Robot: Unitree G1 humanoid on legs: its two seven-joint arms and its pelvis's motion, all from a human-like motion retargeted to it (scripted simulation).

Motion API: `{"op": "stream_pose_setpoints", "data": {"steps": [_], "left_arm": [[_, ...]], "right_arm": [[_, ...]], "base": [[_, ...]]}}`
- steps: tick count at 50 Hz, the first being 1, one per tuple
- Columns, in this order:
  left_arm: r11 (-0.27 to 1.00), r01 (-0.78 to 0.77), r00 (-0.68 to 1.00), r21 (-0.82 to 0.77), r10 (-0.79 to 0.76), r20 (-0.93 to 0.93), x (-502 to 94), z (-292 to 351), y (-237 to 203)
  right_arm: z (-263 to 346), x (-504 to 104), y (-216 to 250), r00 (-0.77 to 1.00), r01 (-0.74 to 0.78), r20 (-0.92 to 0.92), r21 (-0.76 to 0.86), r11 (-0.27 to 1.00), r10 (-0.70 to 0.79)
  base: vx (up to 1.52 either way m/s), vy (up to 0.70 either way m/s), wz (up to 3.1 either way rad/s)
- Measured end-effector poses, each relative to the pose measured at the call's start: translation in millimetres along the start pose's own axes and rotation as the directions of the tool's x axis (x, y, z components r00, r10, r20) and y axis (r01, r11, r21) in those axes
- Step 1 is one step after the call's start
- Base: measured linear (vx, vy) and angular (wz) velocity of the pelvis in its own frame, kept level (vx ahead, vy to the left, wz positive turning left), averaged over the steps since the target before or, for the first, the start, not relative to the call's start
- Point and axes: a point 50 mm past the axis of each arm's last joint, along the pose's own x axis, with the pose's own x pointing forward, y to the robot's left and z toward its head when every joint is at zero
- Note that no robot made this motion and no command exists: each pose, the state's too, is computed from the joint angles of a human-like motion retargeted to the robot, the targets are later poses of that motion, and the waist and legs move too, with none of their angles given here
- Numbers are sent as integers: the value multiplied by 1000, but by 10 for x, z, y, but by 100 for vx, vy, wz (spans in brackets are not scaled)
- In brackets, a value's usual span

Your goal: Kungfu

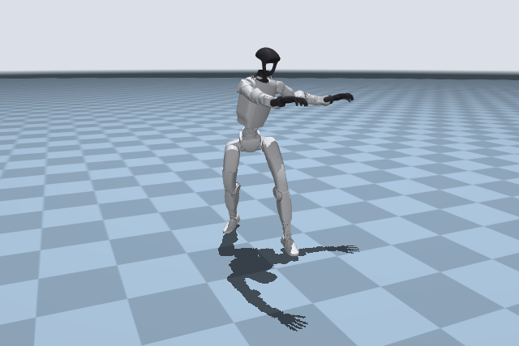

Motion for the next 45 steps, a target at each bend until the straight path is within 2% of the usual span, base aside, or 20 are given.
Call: {"op": "stream_pose_setpoints", "data": {"steps": [3,6,10,14,16,18,20,25,29,33,38,41,45], "left_arm": [[998,30,923,-63,-4,385,159,964,36],[994,82,701,-71,-6,713,16,1986,92],[1000,-13,356,28,-21,934,-443,3023,136],[973,-178,169,148,-118,979,-734,3531,54],[960,-209,109,186,-166,980,-809,3626,4],[946,-231,59,226,-219,974,-868,3660,-26],[935,-262,51,239,-234,971,-880,3650,11],[955,-247,-34,163,-177,984,-1003,3580,27],[947,-227,-11,227,-236,972,-998,3471,-109],[955,-89,-4,283,-285,959,-1112,3333,-506],[913,184,-54,365,-361,931,-1515,3091,-1256],[760,398,-140,514,-504,852,-2103,2780,-1967],[429,593,-226,681,-723,653,-3141,2150,-2761]], "right_arm": [[244,82,-118,992,21,124,-6,1000,-20],[564,152,-286,961,88,264,-12,996,-81],[1168,168,-585,852,210,490,5,978,-185],[1817,31,-953,670,344,676,85,935,-307],[2085,-85,-1104,572,388,739,141,911,-357],[2235,-177,-1186,507,426,789,121,897,-347],[2224,-179,-1189,521,464,786,66,884,-332],[2278,-287,-1102,449,444,799,187,876,-399],[2318,-325,-965,462,408,803,184,894,-376],[2296,-402,-601,506,301,808,161,940,-300],[2082,-689,218,585,28,803,122,992,-115],[1859,-1145,960,612,-245,789,126,961,53],[1710,-2052,1830,555,-608,785,157,778,275]], "base": [[-5,-1,-50],[-10,1,-66],[-22,9,-87],[-34,13,-121],[-40,12,-174],[-41,15,-189],[-45,4,-192],[-49,7,-226],[-59,-18,-221],[-39,-26,-149],[-51,-32,-44],[-18,-48,36],[-30,-42,24]]}}
